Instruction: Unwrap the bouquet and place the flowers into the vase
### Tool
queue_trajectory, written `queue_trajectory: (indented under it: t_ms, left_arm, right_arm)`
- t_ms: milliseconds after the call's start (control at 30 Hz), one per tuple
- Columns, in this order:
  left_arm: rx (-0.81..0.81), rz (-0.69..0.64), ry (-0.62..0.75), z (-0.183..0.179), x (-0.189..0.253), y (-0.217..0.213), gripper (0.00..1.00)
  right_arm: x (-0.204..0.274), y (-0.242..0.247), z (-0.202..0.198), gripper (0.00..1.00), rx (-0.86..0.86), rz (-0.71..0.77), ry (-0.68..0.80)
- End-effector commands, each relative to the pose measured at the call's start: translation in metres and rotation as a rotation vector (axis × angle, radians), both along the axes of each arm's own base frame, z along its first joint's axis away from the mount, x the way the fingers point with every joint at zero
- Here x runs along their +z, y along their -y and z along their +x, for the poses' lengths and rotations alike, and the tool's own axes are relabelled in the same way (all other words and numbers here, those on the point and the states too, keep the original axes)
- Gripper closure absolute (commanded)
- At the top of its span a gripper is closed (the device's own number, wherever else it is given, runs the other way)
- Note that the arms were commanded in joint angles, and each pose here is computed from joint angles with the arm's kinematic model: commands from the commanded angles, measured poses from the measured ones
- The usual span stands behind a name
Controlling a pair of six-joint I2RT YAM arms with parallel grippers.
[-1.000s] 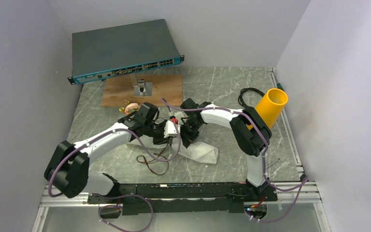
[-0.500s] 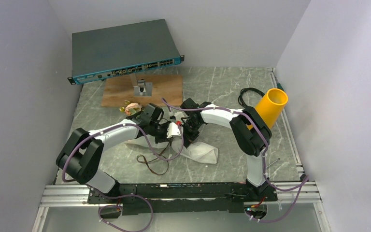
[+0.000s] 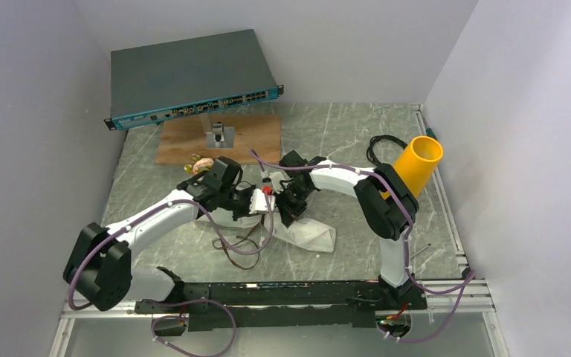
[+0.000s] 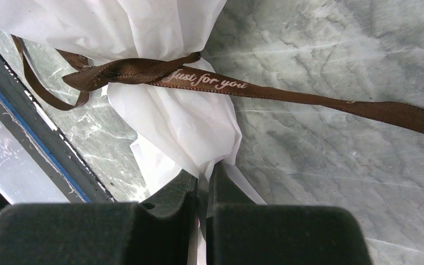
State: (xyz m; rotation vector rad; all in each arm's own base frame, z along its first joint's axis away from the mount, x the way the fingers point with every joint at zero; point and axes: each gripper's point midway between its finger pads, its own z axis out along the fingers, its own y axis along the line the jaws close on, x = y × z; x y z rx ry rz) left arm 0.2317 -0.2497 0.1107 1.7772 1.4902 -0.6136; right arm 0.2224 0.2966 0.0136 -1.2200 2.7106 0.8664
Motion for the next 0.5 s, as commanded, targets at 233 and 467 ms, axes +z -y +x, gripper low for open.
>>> queue_trajectory:
  t_ms: [233,467]
  left_arm:
    - [-0.004,0.017,-0.068,-0.013,-0.004,-0.001,0.52]
    - [0.056,0.078,-0.069,0.014,-0.032,0.003,0.43]
  right_arm:
    - [-0.048,0.033,0.0,1.0,-0.029,-0.175,0.006]
    - [-0.048,0.033,0.0,1.0,-0.028,-0.178,0.005]
